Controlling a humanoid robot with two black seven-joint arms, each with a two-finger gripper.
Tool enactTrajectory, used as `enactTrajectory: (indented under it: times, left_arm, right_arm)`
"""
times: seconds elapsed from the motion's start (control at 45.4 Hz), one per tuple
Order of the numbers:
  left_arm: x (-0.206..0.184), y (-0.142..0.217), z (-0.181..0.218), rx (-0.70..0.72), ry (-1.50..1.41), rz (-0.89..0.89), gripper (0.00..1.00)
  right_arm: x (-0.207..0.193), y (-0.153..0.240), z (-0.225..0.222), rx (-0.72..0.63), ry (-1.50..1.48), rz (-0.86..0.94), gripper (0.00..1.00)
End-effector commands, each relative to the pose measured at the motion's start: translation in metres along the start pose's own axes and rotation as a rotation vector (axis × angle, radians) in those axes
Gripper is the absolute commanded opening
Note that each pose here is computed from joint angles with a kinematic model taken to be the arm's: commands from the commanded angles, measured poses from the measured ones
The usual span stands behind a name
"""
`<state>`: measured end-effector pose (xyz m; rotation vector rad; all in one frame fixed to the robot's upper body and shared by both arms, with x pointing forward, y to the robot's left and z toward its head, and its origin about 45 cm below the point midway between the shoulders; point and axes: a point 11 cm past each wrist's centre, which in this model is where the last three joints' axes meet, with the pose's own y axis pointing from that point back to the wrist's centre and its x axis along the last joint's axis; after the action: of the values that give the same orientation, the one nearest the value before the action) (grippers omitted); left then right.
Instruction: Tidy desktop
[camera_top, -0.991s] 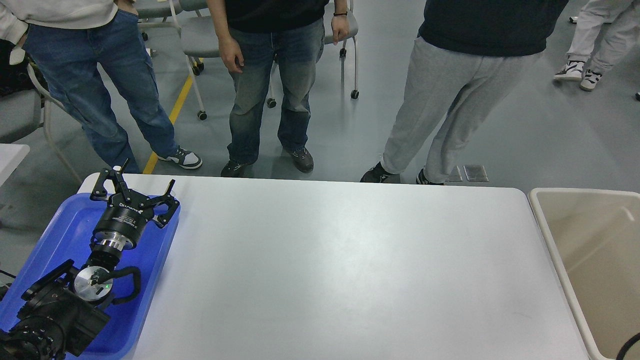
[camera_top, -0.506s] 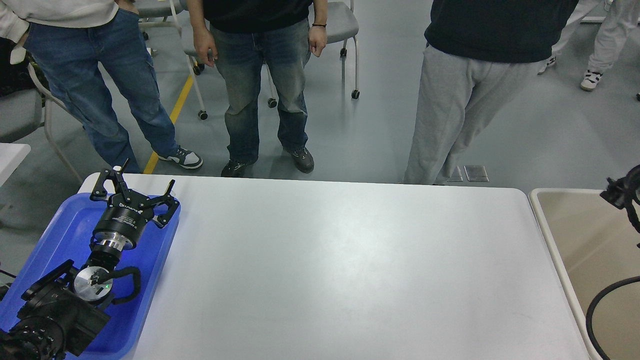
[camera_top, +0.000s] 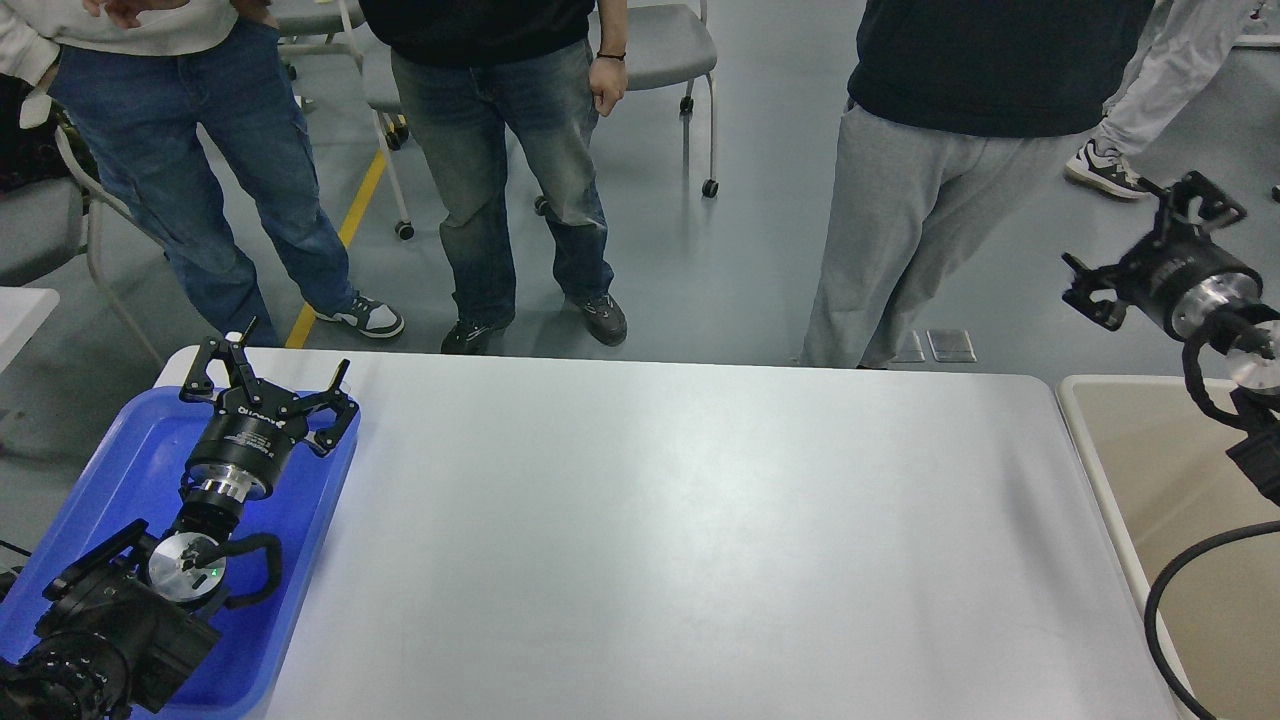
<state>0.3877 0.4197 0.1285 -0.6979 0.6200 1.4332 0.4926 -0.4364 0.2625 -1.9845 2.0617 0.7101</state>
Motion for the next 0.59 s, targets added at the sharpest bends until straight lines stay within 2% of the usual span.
enactTrajectory:
  times: [0.0, 0.308, 0.572]
  left_arm:
    - [0.000, 0.000, 0.000, -0.001, 0.000, -0.001, 1.00]
    - [0.000, 0.000, 0.000, -0.002, 0.001, -0.001, 1.00]
    - [0.000, 0.000, 0.000, 0.000, 0.000, 0.000, 1.00]
  right_arm:
    - [-0.059, -0.010, 0.014, -0.021, -0.027, -0.202, 1.00]
    - [-0.122, -0.017, 0.062, -0.066, -0.148, -0.371, 1.00]
    - [-0.146, -0.013, 0.121, -0.146, -0.234, -0.414, 1.00]
